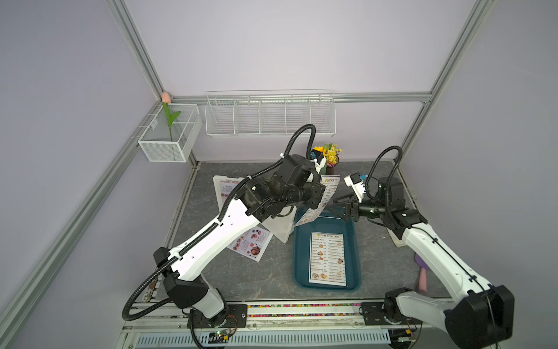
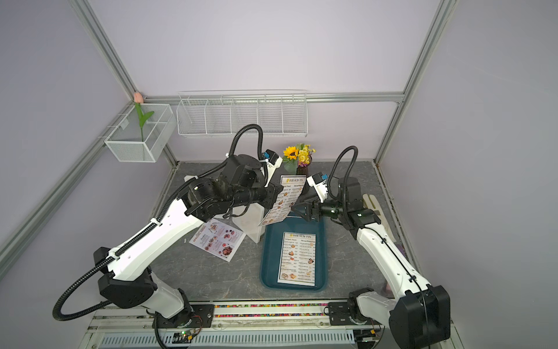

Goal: Replace the menus in the menu holders
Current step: Pick up the menu from the storage box.

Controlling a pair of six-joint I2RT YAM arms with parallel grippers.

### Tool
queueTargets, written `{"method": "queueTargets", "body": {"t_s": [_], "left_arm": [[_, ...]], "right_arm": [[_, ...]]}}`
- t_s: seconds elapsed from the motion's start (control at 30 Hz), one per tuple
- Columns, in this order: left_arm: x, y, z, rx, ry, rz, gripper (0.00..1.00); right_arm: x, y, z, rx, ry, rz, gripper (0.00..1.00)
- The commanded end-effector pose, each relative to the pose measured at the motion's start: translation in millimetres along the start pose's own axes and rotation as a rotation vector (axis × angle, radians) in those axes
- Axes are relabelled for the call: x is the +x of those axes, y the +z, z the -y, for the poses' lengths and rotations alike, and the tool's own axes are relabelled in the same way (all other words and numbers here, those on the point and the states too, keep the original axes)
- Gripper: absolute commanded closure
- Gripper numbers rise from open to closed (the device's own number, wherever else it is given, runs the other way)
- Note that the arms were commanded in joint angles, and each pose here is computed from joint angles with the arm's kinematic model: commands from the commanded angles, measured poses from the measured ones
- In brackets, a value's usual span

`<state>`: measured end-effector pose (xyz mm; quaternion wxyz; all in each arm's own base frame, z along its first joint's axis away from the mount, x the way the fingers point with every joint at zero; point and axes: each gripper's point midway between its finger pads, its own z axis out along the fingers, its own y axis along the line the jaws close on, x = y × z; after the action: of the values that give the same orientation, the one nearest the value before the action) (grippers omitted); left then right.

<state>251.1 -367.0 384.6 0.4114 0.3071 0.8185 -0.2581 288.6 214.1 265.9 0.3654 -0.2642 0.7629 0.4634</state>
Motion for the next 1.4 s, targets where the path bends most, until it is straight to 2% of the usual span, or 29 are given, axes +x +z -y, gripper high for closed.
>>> {"method": "queueTargets", "body": {"t_s": [0.0,0.17,0.33,0.47,0.5,0.63,0.97,1.07,1.13,1.23,1.37], "left_arm": [[-1,-12,5,0.029,0.057,-0.025,1.00],[-7,-14,6,0.026,0.072,-0.009,0.99],[-14,-16,5,0.018,0.087,-0.005,0.99],[-23,-14,4,0.009,0.089,0.007,0.99],[-25,-14,4,0.011,0.087,0.013,0.99],[-28,-13,-2,-0.002,0.083,0.017,0.99],[-40,-13,-15,-0.003,0.087,0.052,1.00],[-46,-18,-15,-0.002,0.087,0.077,1.00],[-51,-23,-18,-0.009,0.087,0.097,1.00],[-56,-29,-19,-0.008,0.089,0.123,1.00],[-62,-37,-15,0.011,0.099,0.160,1.00]], "right_arm": [[-16,1,-2,-0.089,-0.070,0.046,0.22],[-25,5,-25,-0.311,-0.155,0.108,0.22],[-30,9,-36,-0.447,-0.173,0.122,0.23],[-42,1,-47,-0.538,-0.192,0.189,0.26],[-44,2,-42,-0.547,-0.152,0.178,0.29],[-44,11,-29,-0.542,-0.070,0.165,0.40],[-72,-15,-63,-0.562,-0.053,0.180,0.46],[-83,-24,-75,-0.526,-0.040,0.187,0.48],[-85,-26,-75,-0.437,-0.029,0.172,0.48],[-68,-30,-93,-0.256,-0.099,0.066,0.41],[-78,-36,-109,-0.289,-0.102,0.055,0.40]]}}
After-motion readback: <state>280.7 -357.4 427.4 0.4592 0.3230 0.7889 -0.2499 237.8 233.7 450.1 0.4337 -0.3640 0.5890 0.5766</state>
